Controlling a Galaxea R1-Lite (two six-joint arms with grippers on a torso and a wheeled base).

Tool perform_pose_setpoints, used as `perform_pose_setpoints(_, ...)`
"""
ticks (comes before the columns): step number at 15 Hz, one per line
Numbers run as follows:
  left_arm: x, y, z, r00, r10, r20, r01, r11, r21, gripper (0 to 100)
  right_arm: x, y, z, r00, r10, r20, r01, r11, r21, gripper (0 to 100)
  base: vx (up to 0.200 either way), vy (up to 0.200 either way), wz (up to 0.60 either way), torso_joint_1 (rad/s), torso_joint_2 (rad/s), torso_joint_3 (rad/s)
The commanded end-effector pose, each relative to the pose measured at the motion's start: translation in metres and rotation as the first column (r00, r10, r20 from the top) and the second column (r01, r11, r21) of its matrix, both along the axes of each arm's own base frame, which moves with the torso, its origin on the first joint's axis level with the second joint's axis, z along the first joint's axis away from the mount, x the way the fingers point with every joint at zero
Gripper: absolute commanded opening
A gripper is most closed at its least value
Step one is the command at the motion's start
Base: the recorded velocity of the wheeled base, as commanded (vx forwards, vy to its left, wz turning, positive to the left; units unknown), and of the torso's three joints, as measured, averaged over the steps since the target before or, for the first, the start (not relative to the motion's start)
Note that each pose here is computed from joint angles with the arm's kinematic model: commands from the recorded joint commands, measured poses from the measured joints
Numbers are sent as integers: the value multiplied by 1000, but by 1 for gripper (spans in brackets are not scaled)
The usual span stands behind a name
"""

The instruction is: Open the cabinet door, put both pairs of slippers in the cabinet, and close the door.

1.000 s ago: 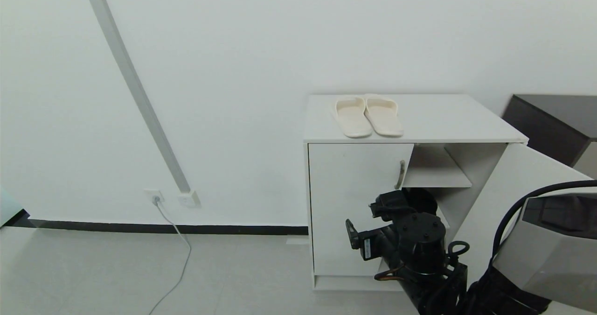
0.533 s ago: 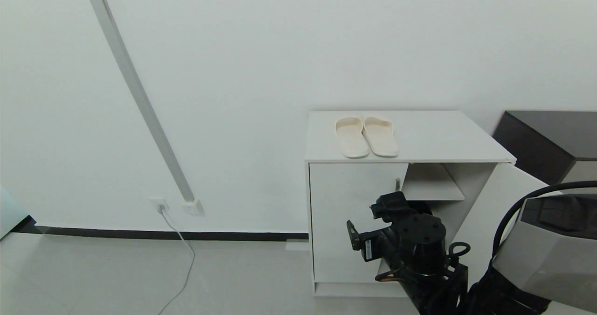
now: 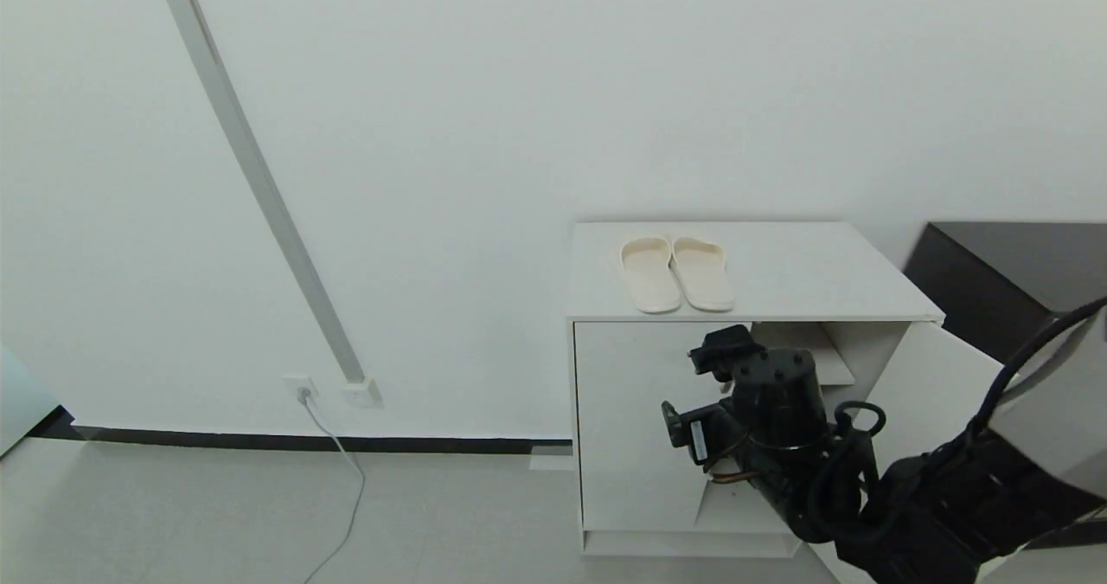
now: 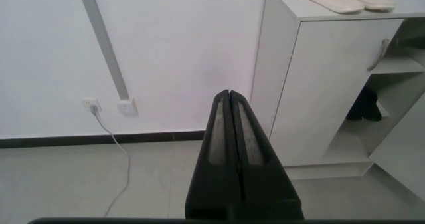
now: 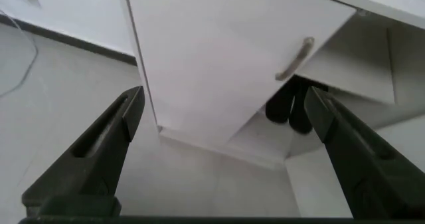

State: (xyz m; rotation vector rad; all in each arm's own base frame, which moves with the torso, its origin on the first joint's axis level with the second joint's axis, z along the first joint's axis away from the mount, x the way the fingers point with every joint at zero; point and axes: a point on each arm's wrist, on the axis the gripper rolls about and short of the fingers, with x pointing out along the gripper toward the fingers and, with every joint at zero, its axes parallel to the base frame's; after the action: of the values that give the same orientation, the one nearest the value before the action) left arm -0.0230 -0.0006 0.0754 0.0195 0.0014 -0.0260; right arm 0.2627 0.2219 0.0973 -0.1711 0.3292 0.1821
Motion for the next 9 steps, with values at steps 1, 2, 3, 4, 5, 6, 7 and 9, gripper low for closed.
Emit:
perform_pose_setpoints(1, 0, 0, 0, 1000, 0, -1, 0, 1000, 0, 0, 0, -6, 70, 998, -56, 37, 50, 987, 153, 100, 0, 0, 0, 0, 0, 0)
perform_pose_setpoints(2, 0, 0, 0, 1000, 0, -1, 0, 1000, 0, 0, 3, -9, 72, 996, -79, 27, 73, 982, 173, 100, 0, 0, 0, 0, 0, 0)
perform_pose_setpoints(3, 0, 0, 0, 1000, 0, -1, 0, 1000, -1, 0, 10, -15, 70, 994, -107, 22, 101, 980, 173, 100, 0, 0, 0, 0, 0, 0)
perform_pose_setpoints(4, 0, 0, 0, 1000, 0, -1, 0, 1000, -4, 0, 18, -20, 65, 991, -133, 13, 129, 978, 166, 100, 0, 0, 0, 0, 0, 0)
perform_pose_setpoints(5, 0, 0, 0, 1000, 0, -1, 0, 1000, -4, 0, 22, -24, 62, 988, -151, 9, 148, 975, 163, 100, 0, 0, 0, 0, 0, 0)
perform_pose_setpoints(6, 0, 0, 0, 1000, 0, -1, 0, 1000, -4, 0, 27, -26, 59, 987, -161, 7, 157, 974, 162, 100, 0, 0, 0, 0, 0, 0)
perform_pose_setpoints(7, 0, 0, 0, 1000, 0, -1, 0, 1000, -4, 0, 29, -25, 55, 987, -161, 14, 156, 973, 170, 100, 0, 0, 0, 0, 0, 0)
perform_pose_setpoints(9, 0, 0, 0, 1000, 0, -1, 0, 1000, -4, 0, 33, -22, 46, 988, -152, 34, 144, 973, 181, 100, 0, 0, 0, 0, 0, 0)
